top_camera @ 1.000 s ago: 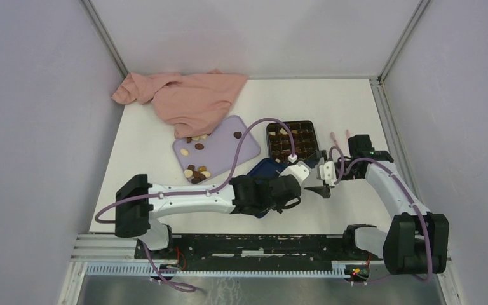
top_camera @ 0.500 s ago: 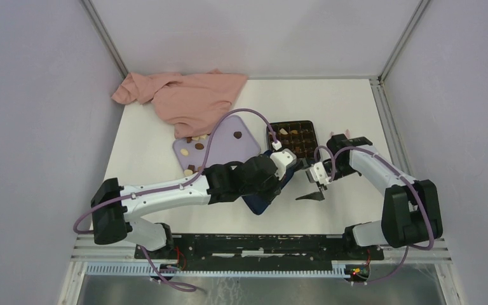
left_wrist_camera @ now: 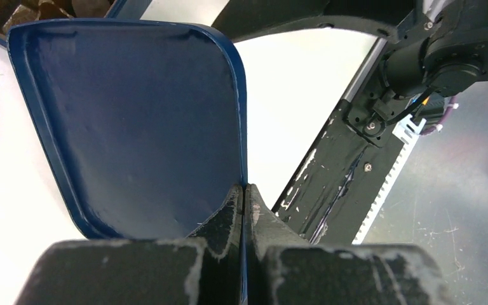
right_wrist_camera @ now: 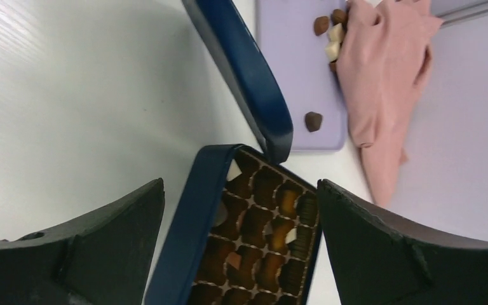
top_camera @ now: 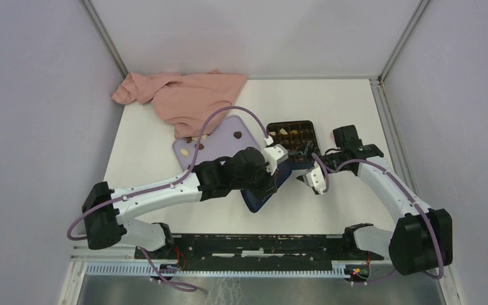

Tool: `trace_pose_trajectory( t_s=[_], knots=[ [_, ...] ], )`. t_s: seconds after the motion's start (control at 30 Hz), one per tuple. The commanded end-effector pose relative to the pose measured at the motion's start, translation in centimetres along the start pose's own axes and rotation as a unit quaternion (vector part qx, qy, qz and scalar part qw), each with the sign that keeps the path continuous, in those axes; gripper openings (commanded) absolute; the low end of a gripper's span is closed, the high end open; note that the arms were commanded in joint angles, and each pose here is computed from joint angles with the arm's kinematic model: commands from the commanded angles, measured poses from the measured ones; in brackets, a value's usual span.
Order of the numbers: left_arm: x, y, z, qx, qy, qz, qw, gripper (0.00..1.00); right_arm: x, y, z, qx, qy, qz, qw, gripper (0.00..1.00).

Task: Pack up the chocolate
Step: Pick up the box lid from the center of the board.

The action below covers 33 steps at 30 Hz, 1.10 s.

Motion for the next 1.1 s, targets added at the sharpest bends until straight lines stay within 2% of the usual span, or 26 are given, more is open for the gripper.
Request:
trace_pose_trajectory(
  t_s=[0.0, 0.2, 0.33, 0.47, 0.77, 0.87, 0.9, 0.97, 1.07],
  knots=[
    [-2.4, -1.2, -1.0, 0.049, -0.049, 0.025, 0.997, 0.02, -0.9, -1.5, 1.1, 0.032, -0.034, -0.06, 0.997, 0.96],
    [-2.7, -1.8, -1.2, 0.078, -0.046, 0.033, 0.995, 0.02, -2.5, -0.8, 4.4, -0.015, -0.079, -0.074, 0.994, 0.92],
    [-2.7, -1.7, -1.6, 0.079, -0.049, 0.037, 0.995, 0.02, -2.6, -0.2, 5.2, -0.036, -0.079, -0.074, 0.993, 0.76],
    [-2.7, -1.5, -2.0, 0.082, -0.048, 0.043, 0.995, 0.02, -2.8, -0.4, 5.0, -0.033, -0.078, -0.074, 0.994, 0.54],
    [-2.5, -1.2, -2.9, 0.086, -0.049, 0.051, 0.994, 0.02, -4.0, -0.7, 4.6, -0.027, -0.098, -0.067, 0.993, 0.27],
    [-2.6, -0.7, -3.2, 0.073, -0.055, 0.047, 0.995, 0.02, -4.4, -0.4, 4.6, -0.035, -0.106, -0.063, 0.992, 0.1],
    [-2.7, -0.5, -3.3, 0.065, -0.057, 0.045, 0.995, 0.04, -4.6, -0.3, 4.5, -0.038, -0.109, -0.058, 0.992, 0.03],
    [-2.8, -0.2, -3.7, 0.054, -0.061, 0.042, 0.996, 0.11, -4.9, 0.0, 4.4, -0.042, -0.114, -0.049, 0.991, 0.0],
    [-3.4, 0.1, -4.6, 0.035, -0.076, 0.038, 0.996, 0.43, -5.4, 0.4, 4.1, -0.045, -0.119, -0.014, 0.992, 0.0]
  ],
)
Point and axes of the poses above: each gripper's point midway between its finger pads, its own z axis out along the fingers, its own y axis along the line the jaws close on, x = y × z, the point moved 3 cm from there along -z, back along the fingers, and after that the axes turned 1 degree about z, right-handed, at the moved point
